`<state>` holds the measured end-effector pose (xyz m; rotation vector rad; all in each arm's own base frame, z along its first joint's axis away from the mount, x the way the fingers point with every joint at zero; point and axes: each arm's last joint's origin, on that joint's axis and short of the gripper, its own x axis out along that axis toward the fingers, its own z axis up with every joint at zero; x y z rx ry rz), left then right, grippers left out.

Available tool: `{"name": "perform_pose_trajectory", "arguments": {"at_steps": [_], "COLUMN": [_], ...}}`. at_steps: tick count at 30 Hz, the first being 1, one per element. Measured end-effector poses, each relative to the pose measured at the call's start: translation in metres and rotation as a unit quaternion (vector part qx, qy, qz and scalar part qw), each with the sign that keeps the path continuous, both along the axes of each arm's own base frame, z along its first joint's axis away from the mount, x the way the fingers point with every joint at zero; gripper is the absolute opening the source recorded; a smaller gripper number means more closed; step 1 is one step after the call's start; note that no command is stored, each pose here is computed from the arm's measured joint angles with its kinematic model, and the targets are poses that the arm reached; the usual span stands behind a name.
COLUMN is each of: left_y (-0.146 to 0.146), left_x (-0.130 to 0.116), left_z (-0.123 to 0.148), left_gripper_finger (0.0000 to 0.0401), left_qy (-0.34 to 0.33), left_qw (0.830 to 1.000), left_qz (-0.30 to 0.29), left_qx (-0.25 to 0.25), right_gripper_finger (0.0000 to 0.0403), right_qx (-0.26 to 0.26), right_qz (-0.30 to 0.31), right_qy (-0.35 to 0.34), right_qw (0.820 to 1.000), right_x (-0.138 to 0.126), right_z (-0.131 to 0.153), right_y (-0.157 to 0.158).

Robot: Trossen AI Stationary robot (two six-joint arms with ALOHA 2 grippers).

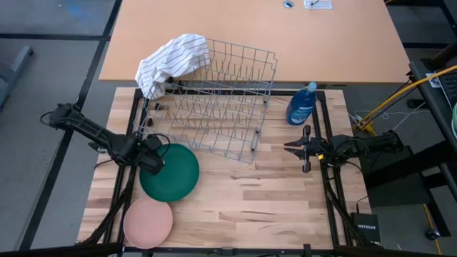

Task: Sort dishes
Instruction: Put the green plate into the dish rack

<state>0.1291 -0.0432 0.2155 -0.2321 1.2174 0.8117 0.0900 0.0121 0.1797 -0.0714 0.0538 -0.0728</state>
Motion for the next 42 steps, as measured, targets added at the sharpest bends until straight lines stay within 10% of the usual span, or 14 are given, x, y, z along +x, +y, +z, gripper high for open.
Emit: {"name": "perform_pose_trajectory", "arguments": {"at_steps": [42], "left_y": [-0.0059], "left_x": [0.0036], "left_z": [-0.0073], "left_gripper_finger": [0.0120], "left_qy": [0.015], "left_qw": [0.994], "left_qz": [0.086], "left_qx": [-0.064], "right_gripper_finger": [0.0072], "right_qx": [0.000], "right_qz": [0.000], "right_qy": [0.000], "right_qw": [1.000], "right_x": [0.0000], "right_z": [0.0000], "right_y": [0.0000]}}
